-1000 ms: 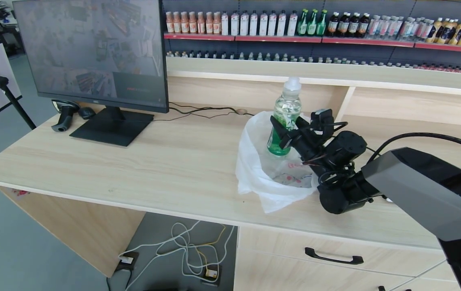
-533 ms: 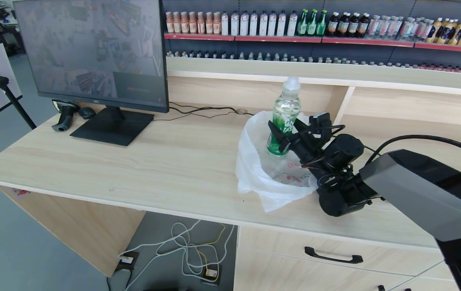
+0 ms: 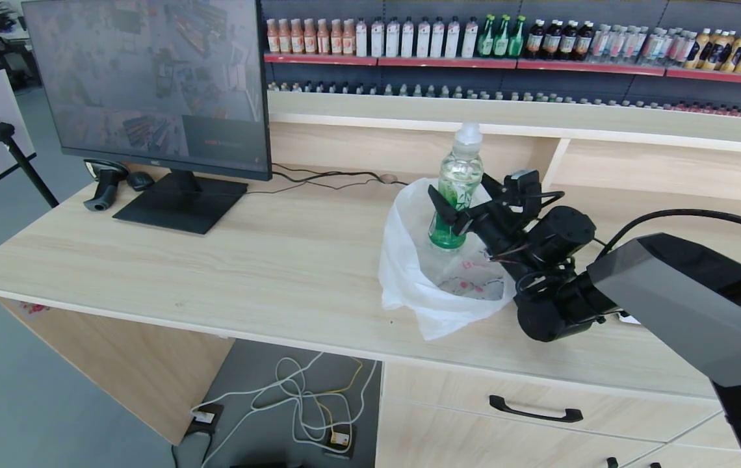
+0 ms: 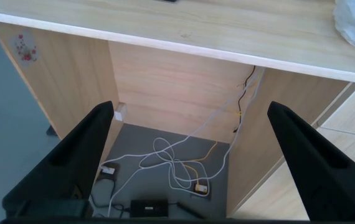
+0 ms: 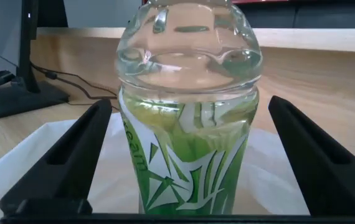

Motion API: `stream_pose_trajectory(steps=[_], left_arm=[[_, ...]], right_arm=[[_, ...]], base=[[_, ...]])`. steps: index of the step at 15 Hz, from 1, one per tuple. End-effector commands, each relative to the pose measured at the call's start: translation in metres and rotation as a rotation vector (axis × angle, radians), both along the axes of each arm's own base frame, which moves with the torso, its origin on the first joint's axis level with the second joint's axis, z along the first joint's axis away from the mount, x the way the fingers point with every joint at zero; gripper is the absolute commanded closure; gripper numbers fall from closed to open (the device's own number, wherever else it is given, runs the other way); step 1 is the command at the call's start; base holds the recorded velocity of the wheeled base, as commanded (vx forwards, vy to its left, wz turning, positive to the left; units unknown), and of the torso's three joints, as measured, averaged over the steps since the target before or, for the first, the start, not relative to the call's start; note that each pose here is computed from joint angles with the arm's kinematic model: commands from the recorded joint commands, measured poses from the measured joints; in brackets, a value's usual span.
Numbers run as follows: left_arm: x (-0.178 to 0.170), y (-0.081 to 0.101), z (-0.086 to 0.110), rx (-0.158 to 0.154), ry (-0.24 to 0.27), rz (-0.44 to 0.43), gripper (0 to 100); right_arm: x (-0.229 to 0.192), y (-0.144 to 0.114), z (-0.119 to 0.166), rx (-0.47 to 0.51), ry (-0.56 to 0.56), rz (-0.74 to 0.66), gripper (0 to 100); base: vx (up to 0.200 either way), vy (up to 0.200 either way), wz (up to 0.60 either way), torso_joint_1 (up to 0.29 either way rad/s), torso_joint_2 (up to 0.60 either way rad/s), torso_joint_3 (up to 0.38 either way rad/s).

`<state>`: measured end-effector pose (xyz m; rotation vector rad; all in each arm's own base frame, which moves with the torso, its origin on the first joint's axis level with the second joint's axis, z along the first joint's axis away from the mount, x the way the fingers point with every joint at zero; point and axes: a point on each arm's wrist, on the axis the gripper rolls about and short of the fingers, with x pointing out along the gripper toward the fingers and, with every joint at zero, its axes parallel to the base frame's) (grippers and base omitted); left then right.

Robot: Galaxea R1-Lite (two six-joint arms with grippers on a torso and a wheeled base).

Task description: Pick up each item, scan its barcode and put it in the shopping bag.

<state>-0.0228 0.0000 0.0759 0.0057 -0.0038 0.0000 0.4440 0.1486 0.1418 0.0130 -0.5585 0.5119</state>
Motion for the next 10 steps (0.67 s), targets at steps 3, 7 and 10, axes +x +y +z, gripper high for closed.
stream_pose_trajectory(steps=[3, 7, 10], left_arm=[[0.000, 0.000, 0.000, 0.000, 0.001, 0.000, 0], [0.000, 0.000, 0.000, 0.000, 0.001, 0.000, 0], [0.000, 0.000, 0.000, -0.001, 0.001, 0.000, 0]], right_arm=[[-0.027, -0.009, 0.053, 0.009, -0.095, -0.016, 0], [-0.093, -0.035, 0.064, -0.041, 0.014, -0.035, 0], [-0.125, -0.045, 0.087, -0.030, -0.018, -0.035, 0]], base=[[0.000, 0.000, 0.00, 0.000, 0.00, 0.000], [0.000, 0.000, 0.00, 0.000, 0.00, 0.000], [0.000, 0.000, 0.00, 0.000, 0.00, 0.000]])
